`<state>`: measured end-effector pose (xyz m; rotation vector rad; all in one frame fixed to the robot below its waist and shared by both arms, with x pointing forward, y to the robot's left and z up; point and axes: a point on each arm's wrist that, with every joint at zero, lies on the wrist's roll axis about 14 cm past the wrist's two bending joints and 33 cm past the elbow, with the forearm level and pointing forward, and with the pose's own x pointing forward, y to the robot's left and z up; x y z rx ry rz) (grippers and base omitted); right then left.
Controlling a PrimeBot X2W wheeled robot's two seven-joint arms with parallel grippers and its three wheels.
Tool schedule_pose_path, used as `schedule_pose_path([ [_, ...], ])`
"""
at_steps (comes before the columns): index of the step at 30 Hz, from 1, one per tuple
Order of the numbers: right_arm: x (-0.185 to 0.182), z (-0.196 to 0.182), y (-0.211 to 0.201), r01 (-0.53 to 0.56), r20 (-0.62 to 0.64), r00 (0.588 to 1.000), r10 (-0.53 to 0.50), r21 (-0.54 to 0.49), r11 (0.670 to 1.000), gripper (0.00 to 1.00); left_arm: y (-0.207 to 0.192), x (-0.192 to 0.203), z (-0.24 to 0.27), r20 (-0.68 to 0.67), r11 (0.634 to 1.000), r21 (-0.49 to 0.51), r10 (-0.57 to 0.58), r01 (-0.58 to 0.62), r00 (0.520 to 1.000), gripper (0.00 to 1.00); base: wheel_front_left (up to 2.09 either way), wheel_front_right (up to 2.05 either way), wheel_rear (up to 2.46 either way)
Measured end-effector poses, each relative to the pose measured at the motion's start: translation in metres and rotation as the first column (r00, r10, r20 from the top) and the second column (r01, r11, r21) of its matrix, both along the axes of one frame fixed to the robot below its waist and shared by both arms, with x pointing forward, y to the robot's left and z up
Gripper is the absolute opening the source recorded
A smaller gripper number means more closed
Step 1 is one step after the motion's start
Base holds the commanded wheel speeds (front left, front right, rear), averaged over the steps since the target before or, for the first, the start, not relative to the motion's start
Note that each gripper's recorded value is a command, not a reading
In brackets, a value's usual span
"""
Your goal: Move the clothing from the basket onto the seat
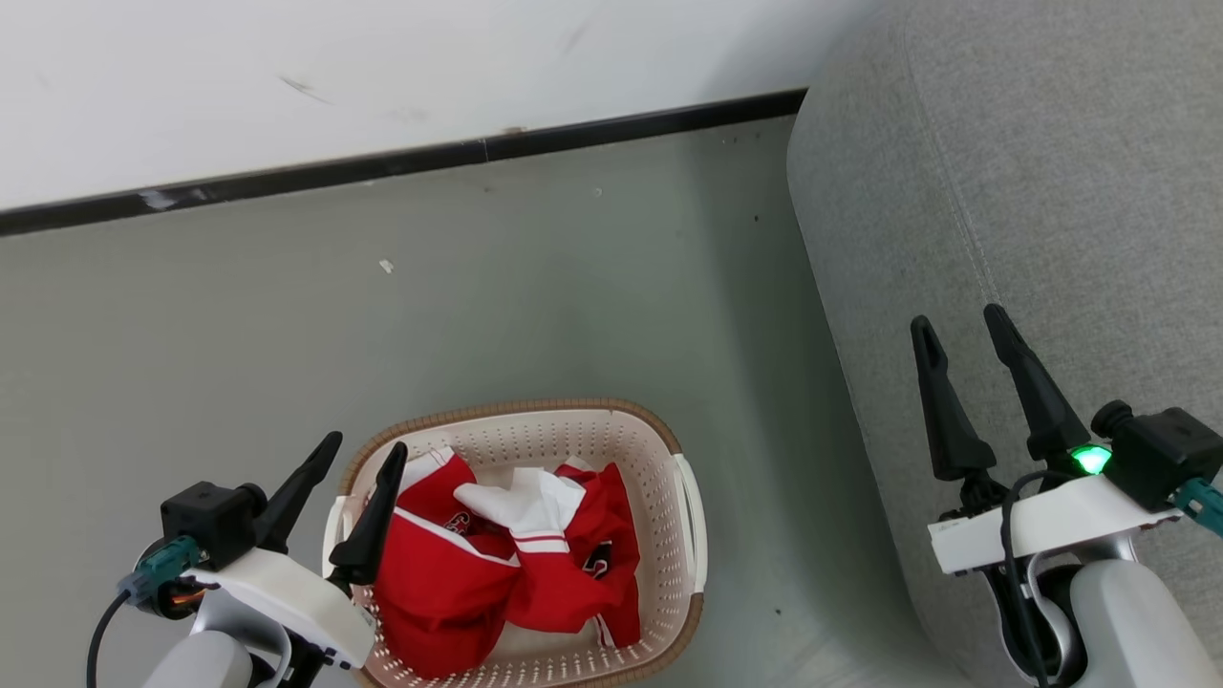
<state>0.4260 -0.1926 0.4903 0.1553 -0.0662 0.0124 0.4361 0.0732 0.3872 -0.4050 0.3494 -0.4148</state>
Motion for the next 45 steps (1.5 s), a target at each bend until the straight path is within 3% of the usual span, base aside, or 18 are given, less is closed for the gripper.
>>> schedule_pose_path([
  [12, 0.02, -0.009, -0.005, 0.01, -0.004, 1.0, -0.01, 0.008, 1.0, 1.0, -0.022, 0.003, -0.041, -0.104, 0.991, 0.023, -0.127, 0.13, 0.986, 1.0, 0.0, 0.0, 0.0],
  [20, 0.035, -0.009, -0.009, 0.016, 0.019, 1.0, -0.017, 0.02, 1.0, 1.0, -0.037, -0.006, -0.074, -0.215, 0.982, -0.012, -0.187, 0.189, 0.959, 1.0, 0.0, 0.0, 0.0],
  [32, 0.053, -0.016, -0.011, 0.014, 0.028, 1.0, -0.014, 0.02, 1.0, 1.0, -0.066, -0.028, -0.115, -0.358, 0.958, -0.087, -0.286, 0.273, 0.889, 1.0, 0.0, 0.0, 0.0],
  [45, 0.061, -0.03, -0.017, 0.027, 0.007, 1.0, -0.027, 0.037, 0.999, 1.0, -0.082, -0.04, -0.151, -0.442, 0.92, -0.097, -0.383, 0.381, 0.811, 1.0, 0.0, 0.0, 0.0],
])
